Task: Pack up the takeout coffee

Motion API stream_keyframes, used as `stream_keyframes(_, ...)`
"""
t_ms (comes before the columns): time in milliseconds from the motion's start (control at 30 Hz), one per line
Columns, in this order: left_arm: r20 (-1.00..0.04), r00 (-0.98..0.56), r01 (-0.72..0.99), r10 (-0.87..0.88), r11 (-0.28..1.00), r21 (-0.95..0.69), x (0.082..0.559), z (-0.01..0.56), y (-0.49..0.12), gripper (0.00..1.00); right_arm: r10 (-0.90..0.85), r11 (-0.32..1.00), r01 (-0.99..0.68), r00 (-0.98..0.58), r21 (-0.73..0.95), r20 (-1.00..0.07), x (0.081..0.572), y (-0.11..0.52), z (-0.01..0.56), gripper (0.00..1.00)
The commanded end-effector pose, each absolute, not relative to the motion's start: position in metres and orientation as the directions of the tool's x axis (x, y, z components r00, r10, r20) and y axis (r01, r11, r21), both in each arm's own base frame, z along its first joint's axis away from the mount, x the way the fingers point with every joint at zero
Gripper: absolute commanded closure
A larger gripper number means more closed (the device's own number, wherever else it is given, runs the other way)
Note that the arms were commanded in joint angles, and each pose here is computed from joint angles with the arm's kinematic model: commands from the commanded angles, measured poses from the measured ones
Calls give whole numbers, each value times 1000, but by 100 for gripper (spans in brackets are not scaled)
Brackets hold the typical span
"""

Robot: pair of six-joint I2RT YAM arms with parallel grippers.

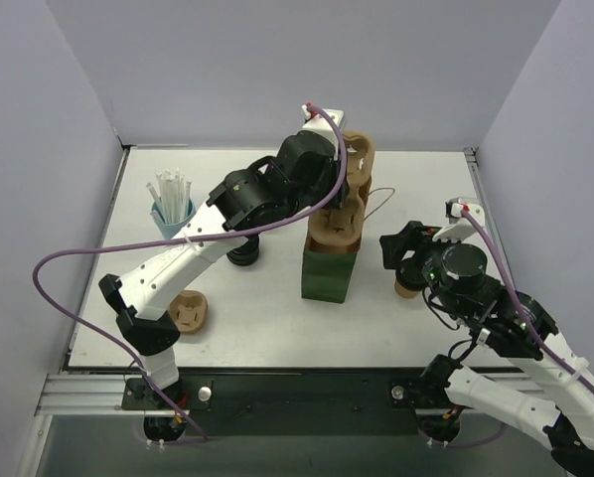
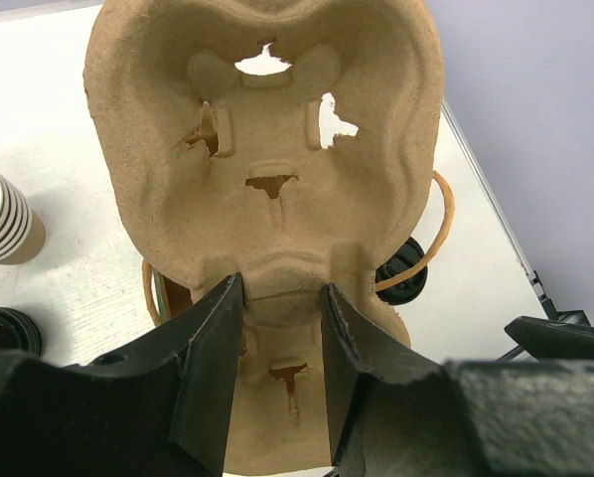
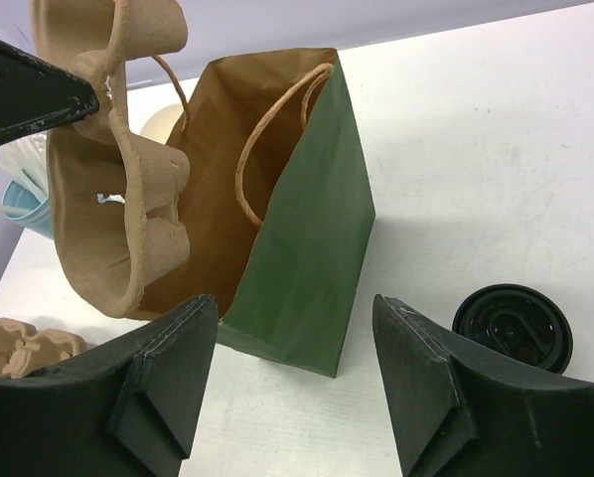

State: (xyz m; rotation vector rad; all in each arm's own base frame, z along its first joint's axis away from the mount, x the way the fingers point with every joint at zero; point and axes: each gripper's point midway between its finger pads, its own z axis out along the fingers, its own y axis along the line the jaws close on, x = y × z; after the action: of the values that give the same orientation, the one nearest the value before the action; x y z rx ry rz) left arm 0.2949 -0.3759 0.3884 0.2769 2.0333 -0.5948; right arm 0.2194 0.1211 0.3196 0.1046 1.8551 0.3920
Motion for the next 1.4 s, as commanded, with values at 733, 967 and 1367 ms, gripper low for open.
stream_keyframes(733,-830,-558,403,-8,871,-279,316,341,-379,87,417,901,-2,-268,433,-869,305,132,359,39)
stream_keyframes(967,-832,-555,389,-13,880,-273,323,339,-376,87,427,890,-30,-297,456,-854,316,146,353,39)
stream_keyframes(1367,-831,-556,376,-24,884,-277,332,341,-374,88,504,829,-93,-305,552,-808,304,155,370,44)
